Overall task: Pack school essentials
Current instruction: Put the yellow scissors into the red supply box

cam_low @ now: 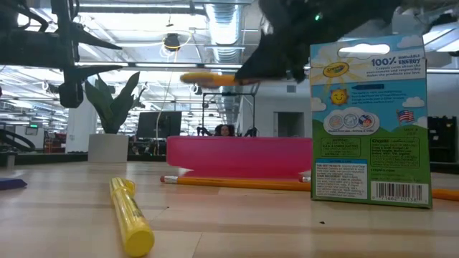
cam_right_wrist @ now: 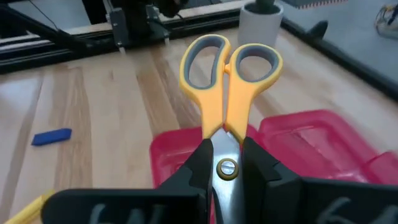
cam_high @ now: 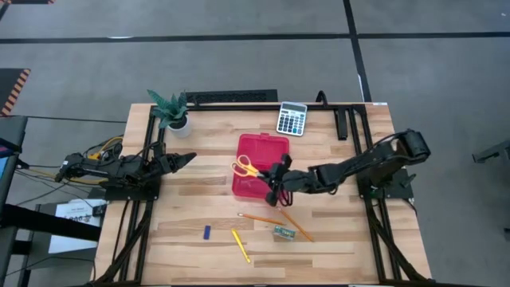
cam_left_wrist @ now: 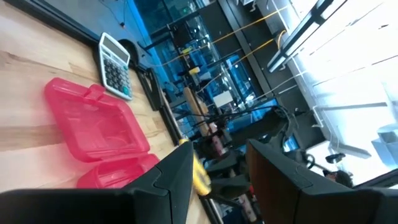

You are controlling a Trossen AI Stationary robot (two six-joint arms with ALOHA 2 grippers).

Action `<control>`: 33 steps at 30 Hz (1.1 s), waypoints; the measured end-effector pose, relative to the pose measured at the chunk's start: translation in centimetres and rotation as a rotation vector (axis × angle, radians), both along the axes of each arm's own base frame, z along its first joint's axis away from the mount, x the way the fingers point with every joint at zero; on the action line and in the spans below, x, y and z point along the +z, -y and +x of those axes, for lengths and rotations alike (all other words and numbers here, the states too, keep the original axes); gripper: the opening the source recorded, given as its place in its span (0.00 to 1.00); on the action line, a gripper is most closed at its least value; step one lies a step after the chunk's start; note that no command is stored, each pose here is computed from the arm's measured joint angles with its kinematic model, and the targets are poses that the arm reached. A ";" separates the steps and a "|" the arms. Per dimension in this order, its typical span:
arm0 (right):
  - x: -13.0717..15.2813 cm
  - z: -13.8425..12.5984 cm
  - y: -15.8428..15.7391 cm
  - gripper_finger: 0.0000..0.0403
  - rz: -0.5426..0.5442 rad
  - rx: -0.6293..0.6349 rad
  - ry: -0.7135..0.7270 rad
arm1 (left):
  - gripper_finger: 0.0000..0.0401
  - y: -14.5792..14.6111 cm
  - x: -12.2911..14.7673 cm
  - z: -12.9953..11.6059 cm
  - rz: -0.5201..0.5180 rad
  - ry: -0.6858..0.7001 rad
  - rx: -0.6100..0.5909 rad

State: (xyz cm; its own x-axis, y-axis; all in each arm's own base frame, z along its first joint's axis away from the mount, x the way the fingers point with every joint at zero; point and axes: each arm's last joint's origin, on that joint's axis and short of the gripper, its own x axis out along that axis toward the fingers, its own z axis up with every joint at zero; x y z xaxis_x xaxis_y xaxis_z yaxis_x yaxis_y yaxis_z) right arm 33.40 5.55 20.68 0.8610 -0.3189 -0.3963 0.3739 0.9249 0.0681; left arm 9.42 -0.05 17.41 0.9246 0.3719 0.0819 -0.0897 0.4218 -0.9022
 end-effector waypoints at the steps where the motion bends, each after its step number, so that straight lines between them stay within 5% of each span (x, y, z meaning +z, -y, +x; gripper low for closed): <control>1: -0.5 0.3 -0.1 0.14 0.011 -0.005 0.001 | 0.34 0.0 0.0 0.0 0.000 0.001 0.001; 12: -5.3 0.5 0.1 0.14 0.072 -0.046 -0.076 | 0.34 0.0 0.0 0.0 0.002 -0.002 0.001; 33: -7.3 0.3 2.4 0.14 0.152 0.021 -0.112 | 0.34 0.0 0.0 0.0 0.009 -0.005 0.002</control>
State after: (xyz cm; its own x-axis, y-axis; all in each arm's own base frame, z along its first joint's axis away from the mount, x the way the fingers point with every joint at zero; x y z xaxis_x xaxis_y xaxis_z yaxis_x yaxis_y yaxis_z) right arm 33.75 3.15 13.38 0.8143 -0.2308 -0.5326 0.3681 0.9148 0.1664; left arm 9.42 -0.04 17.40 0.9242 0.3733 0.0806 -0.0951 0.4293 -0.8981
